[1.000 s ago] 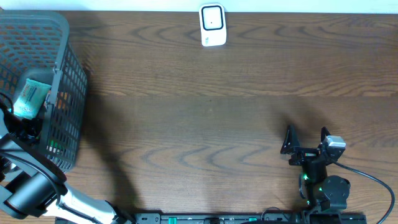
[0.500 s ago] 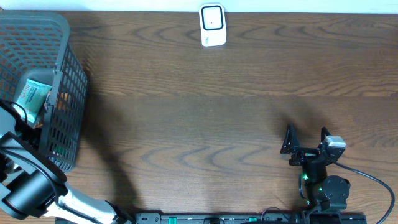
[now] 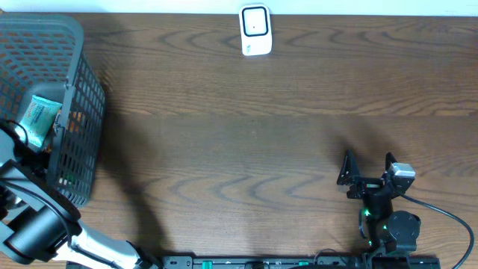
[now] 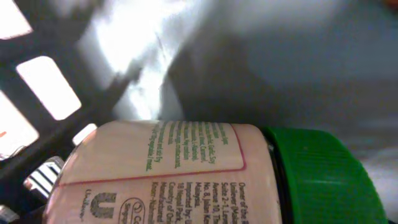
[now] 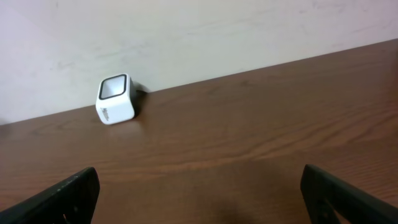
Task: Scan the item barcode
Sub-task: 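Lift the jar out and place it on the table near the scanner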
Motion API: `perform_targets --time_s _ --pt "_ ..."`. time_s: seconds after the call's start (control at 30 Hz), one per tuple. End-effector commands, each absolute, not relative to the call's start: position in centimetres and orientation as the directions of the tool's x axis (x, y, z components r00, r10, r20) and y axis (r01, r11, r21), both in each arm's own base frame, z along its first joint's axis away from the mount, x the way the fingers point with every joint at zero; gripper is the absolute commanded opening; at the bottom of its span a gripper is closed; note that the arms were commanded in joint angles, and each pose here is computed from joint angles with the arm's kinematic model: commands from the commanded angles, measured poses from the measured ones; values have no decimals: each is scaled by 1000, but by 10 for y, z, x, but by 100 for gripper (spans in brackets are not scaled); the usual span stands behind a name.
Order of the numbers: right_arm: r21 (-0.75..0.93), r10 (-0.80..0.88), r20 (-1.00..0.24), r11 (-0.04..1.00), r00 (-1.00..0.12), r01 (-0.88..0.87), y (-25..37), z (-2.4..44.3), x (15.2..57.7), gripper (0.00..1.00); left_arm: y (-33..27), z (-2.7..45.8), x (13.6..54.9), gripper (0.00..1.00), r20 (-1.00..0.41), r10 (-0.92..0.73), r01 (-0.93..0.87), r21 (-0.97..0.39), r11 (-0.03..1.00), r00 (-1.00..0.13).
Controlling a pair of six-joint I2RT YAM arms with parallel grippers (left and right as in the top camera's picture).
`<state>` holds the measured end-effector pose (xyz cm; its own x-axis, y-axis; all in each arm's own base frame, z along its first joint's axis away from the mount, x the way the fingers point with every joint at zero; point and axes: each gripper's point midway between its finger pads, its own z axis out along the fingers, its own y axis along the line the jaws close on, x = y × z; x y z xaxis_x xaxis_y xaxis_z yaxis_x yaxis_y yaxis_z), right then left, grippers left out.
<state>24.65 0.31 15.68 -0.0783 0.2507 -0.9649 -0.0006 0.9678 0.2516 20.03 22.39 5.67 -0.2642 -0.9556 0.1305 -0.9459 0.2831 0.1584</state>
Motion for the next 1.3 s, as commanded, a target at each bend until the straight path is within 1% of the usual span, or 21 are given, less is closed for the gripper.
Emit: perform_targets --time_s 0.0,0.17,0.27,0.43,0.53,0.63,0.7,0.77,0.87,1.0,1.13,1.27 --pt "259 257 -963 966 -81 -10 6 156 246 99 243 98 215 86 1 -965 -960 101 262 -263" --pt "259 257 -963 966 -81 -11 6 156 246 99 251 150 225 84 -120 -959 -966 24 256 -257" --pt "259 257 -963 966 -81 -10 6 156 246 99 247 184 233 84 -186 -951 -962 -74 264 -247" --pt "259 257 -963 966 -81 -10 6 156 246 99 226 247 249 84 -294 -928 -903 -293 315 -229" --pt "259 257 -963 966 -81 -10 6 156 246 99 203 290 262 84 -348 -910 -805 -460 375 -225" --pt "259 257 -963 966 -81 -11 6 156 246 99 177 335 276 84 -382 -901 -661 -625 415 -205" --pt "259 257 -963 966 -81 -10 6 156 246 99 160 360 283 84 -389 -900 -567 -703 428 -197" --pt "259 257 -963 966 -81 -11 6 156 246 99 141 378 290 84 -384 -901 -494 -754 433 -203" --pt "259 257 -963 966 -81 -11 6 156 246 99 107 392 307 84 -389 -882 -411 -782 469 -267" --pt "259 257 -963 966 -81 -10 6 156 246 99 46 390 336 84 -394 -815 -313 -781 541 -425" --pt "259 257 -963 966 -81 -11 6 156 246 99 -6 366 368 84 -422 -745 -310 -719 622 -517" --pt "259 257 -963 966 -81 -10 6 156 246 99 -74 333 402 84 -447 -639 -258 -654 711 -626"
